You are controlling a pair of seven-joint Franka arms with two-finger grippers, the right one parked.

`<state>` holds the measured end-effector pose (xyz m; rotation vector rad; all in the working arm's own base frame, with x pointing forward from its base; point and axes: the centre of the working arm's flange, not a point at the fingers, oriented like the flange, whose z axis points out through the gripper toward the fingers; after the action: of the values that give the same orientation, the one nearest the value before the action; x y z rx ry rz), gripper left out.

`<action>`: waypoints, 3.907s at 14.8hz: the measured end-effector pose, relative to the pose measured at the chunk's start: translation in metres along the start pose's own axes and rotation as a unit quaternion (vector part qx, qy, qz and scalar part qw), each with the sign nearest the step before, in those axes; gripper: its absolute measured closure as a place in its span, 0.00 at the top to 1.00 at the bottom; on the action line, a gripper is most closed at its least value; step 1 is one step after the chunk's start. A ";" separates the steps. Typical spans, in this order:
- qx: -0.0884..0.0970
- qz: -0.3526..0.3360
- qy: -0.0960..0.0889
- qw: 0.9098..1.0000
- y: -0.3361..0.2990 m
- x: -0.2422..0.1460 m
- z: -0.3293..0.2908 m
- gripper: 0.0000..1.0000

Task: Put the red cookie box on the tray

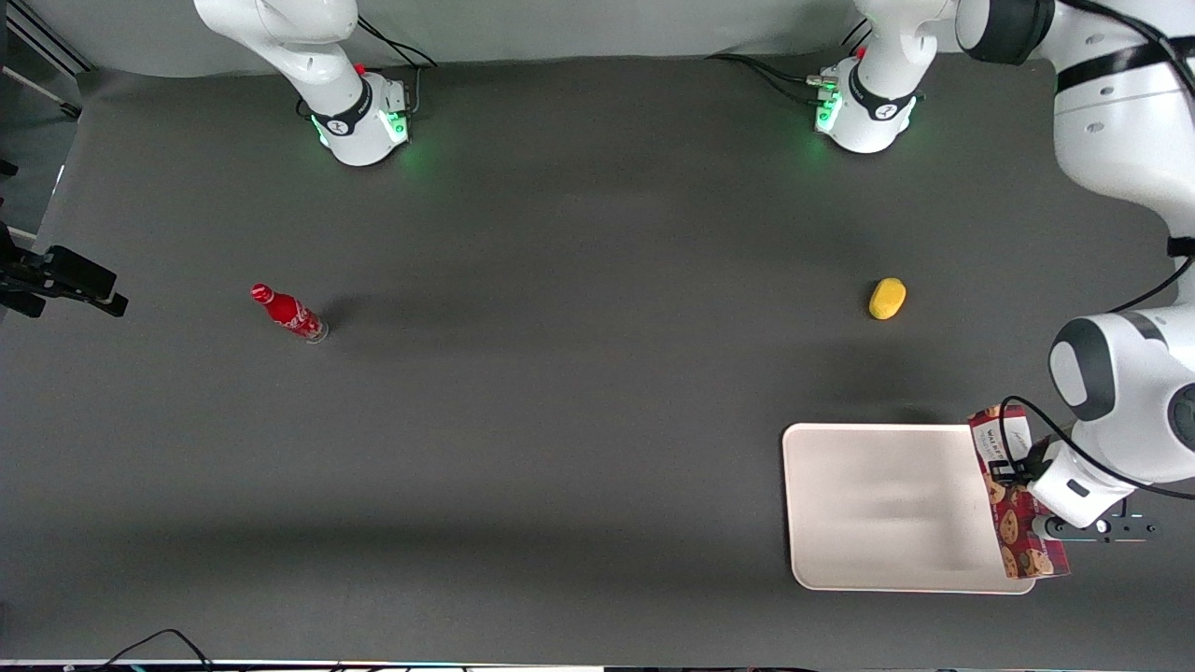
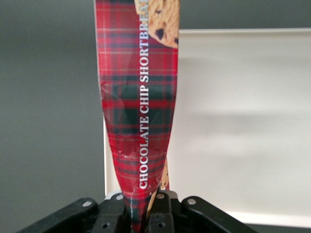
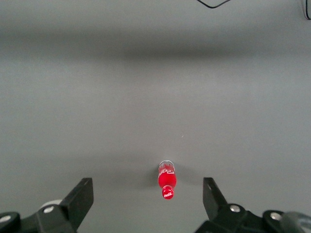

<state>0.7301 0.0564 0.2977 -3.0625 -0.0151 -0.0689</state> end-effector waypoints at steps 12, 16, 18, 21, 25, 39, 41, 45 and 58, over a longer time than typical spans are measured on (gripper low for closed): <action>-0.015 0.018 -0.018 1.000 -0.011 -0.005 0.077 0.13; -0.020 0.017 -0.015 1.000 -0.011 -0.004 0.079 0.13; -0.021 0.018 -0.014 1.000 -0.010 -0.004 0.079 0.21; -0.022 0.018 -0.014 1.000 -0.010 -0.004 0.079 0.52; -0.021 0.018 -0.012 1.000 -0.010 -0.003 0.078 0.93; -0.060 -0.025 -0.051 0.997 0.015 -0.017 -0.154 1.00; -0.065 -0.035 -0.062 0.995 0.023 -0.039 -0.195 1.00; -0.055 -0.041 -0.069 0.995 0.038 -0.096 -0.240 1.00; -0.013 -0.021 -0.080 0.997 0.073 -0.196 -0.295 1.00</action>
<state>0.5224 -0.0414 0.5764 -3.0860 -0.0877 0.1744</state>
